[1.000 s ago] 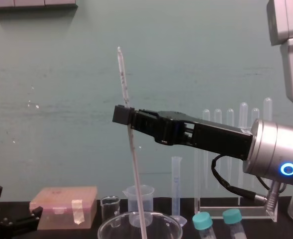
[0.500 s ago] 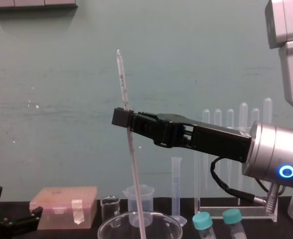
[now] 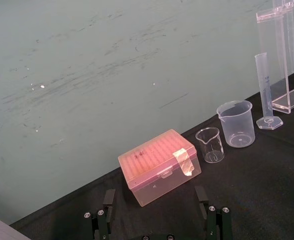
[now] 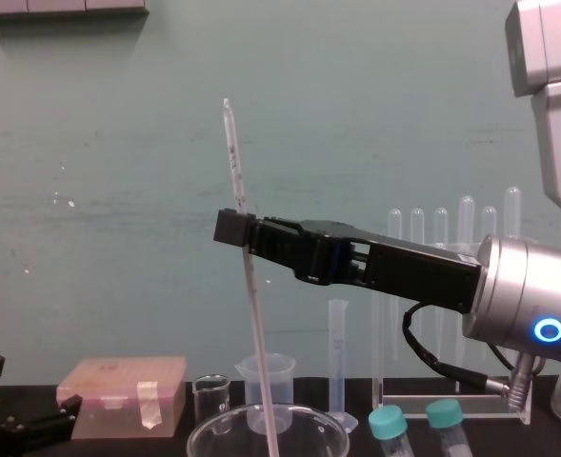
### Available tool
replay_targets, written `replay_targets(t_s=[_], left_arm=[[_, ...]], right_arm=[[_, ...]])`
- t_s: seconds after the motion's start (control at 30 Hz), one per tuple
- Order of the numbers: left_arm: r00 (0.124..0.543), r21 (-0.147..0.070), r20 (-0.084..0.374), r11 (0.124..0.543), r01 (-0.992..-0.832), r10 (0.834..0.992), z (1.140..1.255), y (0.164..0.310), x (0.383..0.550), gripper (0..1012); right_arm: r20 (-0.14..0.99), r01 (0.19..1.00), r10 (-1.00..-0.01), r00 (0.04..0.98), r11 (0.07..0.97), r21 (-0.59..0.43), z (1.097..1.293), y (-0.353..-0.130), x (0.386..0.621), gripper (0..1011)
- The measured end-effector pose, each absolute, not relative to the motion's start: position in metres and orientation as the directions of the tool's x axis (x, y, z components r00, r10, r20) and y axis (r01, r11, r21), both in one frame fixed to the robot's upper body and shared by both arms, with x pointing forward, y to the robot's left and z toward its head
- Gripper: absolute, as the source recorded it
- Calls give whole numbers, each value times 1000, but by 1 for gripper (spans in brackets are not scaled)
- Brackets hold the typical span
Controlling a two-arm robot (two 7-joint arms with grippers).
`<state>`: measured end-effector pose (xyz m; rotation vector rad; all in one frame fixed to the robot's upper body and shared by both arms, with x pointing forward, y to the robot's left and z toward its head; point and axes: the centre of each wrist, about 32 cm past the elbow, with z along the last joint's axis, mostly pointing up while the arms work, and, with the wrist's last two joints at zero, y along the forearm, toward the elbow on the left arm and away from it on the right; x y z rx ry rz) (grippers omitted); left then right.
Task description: Hold the thermometer with one hand and immerse one end into the beaker, then reinsert it into the test tube rack.
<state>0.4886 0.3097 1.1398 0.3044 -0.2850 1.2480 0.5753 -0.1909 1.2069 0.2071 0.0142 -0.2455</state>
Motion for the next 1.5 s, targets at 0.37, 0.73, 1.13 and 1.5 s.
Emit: replay_targets(t_s=[0.37, 0.73, 1.13, 1.5], left_arm=[[292, 70, 374, 287, -955, 880, 1140, 310, 489, 1008], [292, 70, 374, 287, -955, 880, 1140, 310, 489, 1008], [292, 70, 374, 287, -955, 880, 1140, 310, 489, 1008], [292, 70, 374, 287, -955, 880, 1140, 310, 489, 1008]], right_arm=[[-43, 238, -235, 971, 950, 201, 1207, -191, 575, 51], [-45, 235, -231, 972, 951, 200, 1206, -191, 573, 49], [-45, 232, -228, 973, 952, 200, 1207, -191, 572, 49], [-42, 230, -226, 973, 952, 200, 1207, -191, 572, 49]])
